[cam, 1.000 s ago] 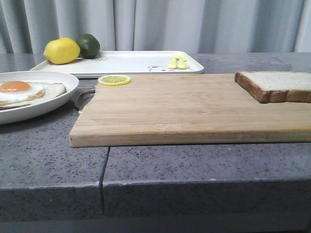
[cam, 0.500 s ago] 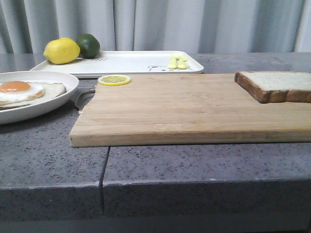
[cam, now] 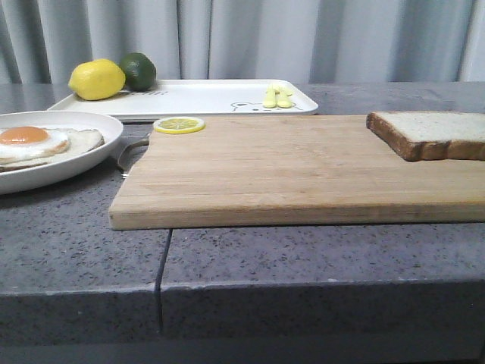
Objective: Place bread and move sandwich to tray
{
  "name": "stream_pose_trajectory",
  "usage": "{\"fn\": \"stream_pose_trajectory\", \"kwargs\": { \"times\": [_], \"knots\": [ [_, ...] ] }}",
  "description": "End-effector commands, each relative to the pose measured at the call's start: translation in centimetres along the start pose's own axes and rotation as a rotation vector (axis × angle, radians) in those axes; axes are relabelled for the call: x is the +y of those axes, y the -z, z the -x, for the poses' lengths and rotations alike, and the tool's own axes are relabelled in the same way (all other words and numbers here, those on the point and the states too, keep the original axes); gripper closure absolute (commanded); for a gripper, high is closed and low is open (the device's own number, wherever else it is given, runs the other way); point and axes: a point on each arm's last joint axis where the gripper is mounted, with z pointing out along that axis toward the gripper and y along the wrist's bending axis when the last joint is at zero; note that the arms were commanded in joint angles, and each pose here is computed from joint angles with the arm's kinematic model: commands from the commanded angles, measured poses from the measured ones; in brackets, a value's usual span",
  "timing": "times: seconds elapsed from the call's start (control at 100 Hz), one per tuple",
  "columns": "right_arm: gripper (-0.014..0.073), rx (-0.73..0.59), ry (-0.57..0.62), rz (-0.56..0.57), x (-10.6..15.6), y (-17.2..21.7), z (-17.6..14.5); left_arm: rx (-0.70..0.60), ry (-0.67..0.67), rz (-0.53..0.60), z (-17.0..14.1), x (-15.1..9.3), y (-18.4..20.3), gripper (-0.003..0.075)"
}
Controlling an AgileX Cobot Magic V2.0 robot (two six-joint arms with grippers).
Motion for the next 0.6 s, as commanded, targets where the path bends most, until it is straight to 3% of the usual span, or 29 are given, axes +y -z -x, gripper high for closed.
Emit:
{"fn": "stream_pose_trajectory", "kwargs": {
  "times": [0.0, 0.09, 0.16, 0.59],
  "knots": [
    [0.0054, -0.098, -0.001, 0.007, 0.23, 0.39, 1.71, -0.092, 0.007, -0.011, 1.42, -0.32, 0.58, 0.0342],
    [0.0052, -0.098, -0.001, 0.007, 0.23, 0.39, 1.72, -0.088, 0.007, -0.012, 1.38, -0.32, 0.57, 0.0211],
    [0.0053, -0.098, -0.001, 0.007, 0.23, 0.39, 1.72, -0.086, 0.007, -0.012, 1.36, -0.32, 0.57, 0.016],
    [0.0053, -0.098, -0.001, 0.007, 0.23, 0.39, 1.72, -0.091, 0.007, -0.012, 1.41, -0.32, 0.58, 0.0241]
  ]
}}
